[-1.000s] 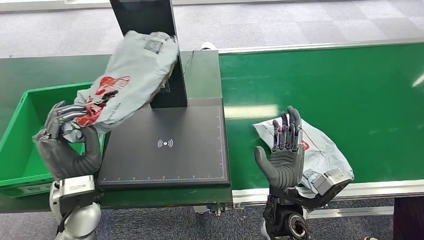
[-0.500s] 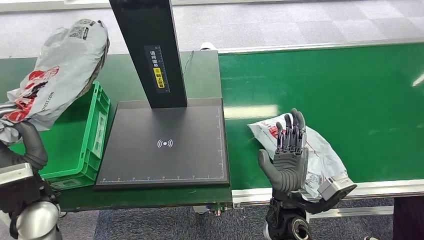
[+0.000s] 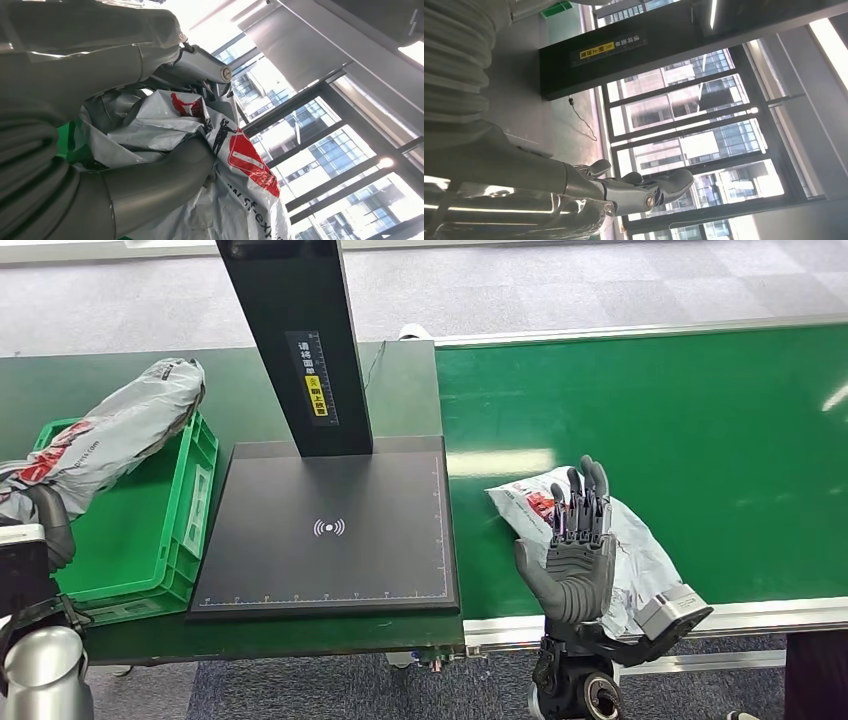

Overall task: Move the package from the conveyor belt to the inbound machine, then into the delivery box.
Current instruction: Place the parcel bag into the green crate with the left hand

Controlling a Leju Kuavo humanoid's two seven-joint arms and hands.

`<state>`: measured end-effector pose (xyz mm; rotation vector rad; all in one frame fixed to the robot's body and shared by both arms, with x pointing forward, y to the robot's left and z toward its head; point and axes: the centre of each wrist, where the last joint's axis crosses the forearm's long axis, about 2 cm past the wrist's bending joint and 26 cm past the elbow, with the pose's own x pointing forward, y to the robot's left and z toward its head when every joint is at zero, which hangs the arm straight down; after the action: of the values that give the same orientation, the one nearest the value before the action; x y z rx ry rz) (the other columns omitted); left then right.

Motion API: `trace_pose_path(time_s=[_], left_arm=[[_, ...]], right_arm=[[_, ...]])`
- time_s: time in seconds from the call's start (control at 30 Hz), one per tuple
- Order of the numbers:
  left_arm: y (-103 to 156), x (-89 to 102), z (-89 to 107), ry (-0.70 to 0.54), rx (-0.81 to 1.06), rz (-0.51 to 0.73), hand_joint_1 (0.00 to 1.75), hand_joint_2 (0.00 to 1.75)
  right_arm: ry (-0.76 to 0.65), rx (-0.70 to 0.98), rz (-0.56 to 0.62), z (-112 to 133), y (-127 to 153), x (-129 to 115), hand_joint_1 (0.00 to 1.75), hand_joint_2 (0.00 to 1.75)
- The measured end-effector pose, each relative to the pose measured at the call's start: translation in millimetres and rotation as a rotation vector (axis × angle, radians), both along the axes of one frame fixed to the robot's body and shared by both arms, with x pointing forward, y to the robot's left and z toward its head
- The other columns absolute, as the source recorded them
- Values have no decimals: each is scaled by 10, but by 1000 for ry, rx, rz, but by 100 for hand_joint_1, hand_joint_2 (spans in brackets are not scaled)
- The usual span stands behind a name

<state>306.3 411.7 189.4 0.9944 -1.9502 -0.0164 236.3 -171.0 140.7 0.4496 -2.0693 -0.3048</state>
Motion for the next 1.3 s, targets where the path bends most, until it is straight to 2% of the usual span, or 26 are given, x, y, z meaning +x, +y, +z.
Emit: trace_pose_path(time_s=[0.2,0.4,0.63,0.9,0.93,1.03,1.07,1.2,1.3], left_arm=[[65,40,-24,34,-16,16,175,175],[314,164,-175,146,-21,73,175,175],[571,99,-414,258,-54,154,175,175],[636,59,-559,361,-61,178,175,175],[641,57,-578,372,-63,181,165,175],[662,41,-628,394,-69,192,34,175],[668,35,-640,398,-72,195,0,175],[663,-8,-652,367,-88,187,0,175],[607,-62,-589,303,-88,174,0,175]], right_arm=[[2,0,0,0,-3,1,0,175],[9,0,4,17,-6,1,0,175],[20,2,15,40,8,4,0,175],[14,4,33,95,27,52,0,175],[13,4,35,104,29,61,0,175],[7,5,39,133,34,88,0,175],[5,4,40,140,34,95,0,175],[2,5,43,162,40,120,0,175],[6,5,45,158,42,126,0,175]])
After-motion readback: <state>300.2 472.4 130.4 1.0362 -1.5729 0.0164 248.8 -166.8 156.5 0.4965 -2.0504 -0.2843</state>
